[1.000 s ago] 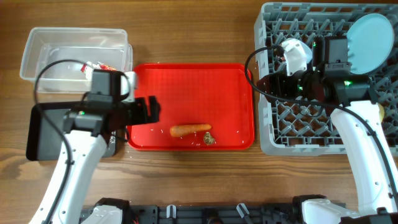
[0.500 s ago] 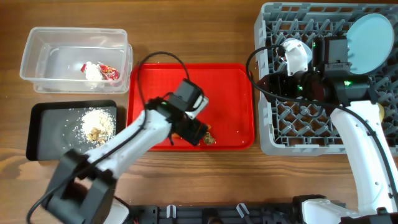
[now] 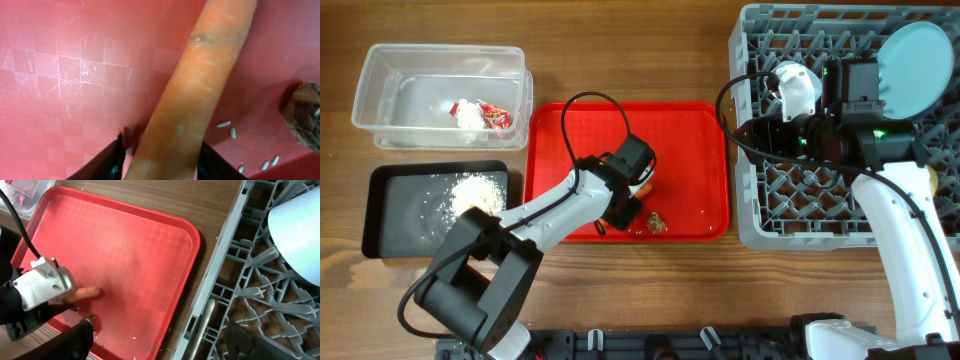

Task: Sort waste into correct bins and load items into the dishwasher rack
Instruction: 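Reach the left gripper to the carrot on the red tray and grasp, then carry the carrot left and drop it onto the black tray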

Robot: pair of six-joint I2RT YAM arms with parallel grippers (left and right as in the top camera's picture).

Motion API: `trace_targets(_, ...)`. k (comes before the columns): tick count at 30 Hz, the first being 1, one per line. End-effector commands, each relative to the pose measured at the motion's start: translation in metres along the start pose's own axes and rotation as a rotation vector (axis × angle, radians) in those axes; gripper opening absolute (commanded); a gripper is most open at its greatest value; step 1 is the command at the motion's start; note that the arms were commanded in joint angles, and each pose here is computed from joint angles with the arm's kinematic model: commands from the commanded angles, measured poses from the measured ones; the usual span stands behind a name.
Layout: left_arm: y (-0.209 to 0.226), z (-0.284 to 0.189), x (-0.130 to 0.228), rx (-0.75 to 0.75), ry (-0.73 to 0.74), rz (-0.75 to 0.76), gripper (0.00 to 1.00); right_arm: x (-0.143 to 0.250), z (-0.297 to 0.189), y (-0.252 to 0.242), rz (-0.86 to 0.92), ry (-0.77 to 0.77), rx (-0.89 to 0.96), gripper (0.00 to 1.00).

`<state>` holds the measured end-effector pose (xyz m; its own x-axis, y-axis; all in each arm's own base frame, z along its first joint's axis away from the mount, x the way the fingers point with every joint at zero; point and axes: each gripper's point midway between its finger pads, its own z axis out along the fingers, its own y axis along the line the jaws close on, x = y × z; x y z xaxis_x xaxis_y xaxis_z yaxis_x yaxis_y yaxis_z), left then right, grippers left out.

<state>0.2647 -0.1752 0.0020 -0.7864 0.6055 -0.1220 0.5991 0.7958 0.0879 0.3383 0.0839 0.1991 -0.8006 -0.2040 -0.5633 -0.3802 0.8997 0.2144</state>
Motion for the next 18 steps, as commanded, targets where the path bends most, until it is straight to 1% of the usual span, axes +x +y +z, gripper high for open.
trace_targets(1,0.002,0.005,0.003,-0.013,0.019,0.005,0.38,0.000,0.000,0.000,0.006,0.004,0.004,0.87)
trace_targets(3,0.002,0.005,0.003,-0.013,0.019,0.004,0.36,0.000,0.000,0.000,0.006,0.004,0.004,0.87)
trace_targets(4,0.002,0.005,0.003,-0.013,0.019,0.004,0.33,0.000,0.000,0.000,0.007,0.004,0.004,0.87)
trace_targets(7,0.002,0.005,0.003,-0.013,0.019,0.004,0.31,0.000,0.000,0.000,0.006,0.004,0.004,0.87)
trace_targets(11,0.005,0.004,0.003,-0.027,0.017,-0.011,0.24,0.000,0.000,0.000,0.006,0.004,0.004,0.87)
trace_targets(12,0.011,0.003,0.001,-0.060,0.012,-0.058,0.24,0.000,0.000,0.000,0.006,0.004,0.004,0.87)
trace_targets(13,0.019,0.000,0.000,-0.095,0.004,-0.112,0.21,0.000,0.000,0.000,0.006,0.004,0.004,0.87)
trace_targets(14,0.032,-0.007,-0.002,-0.142,-0.006,-0.196,0.04,0.000,0.000,0.000,0.006,0.004,0.004,0.87)
trace_targets(18,0.064,-0.032,-0.006,-0.181,-0.058,-0.389,0.04,0.000,0.000,0.000,0.005,0.004,0.004,0.87)
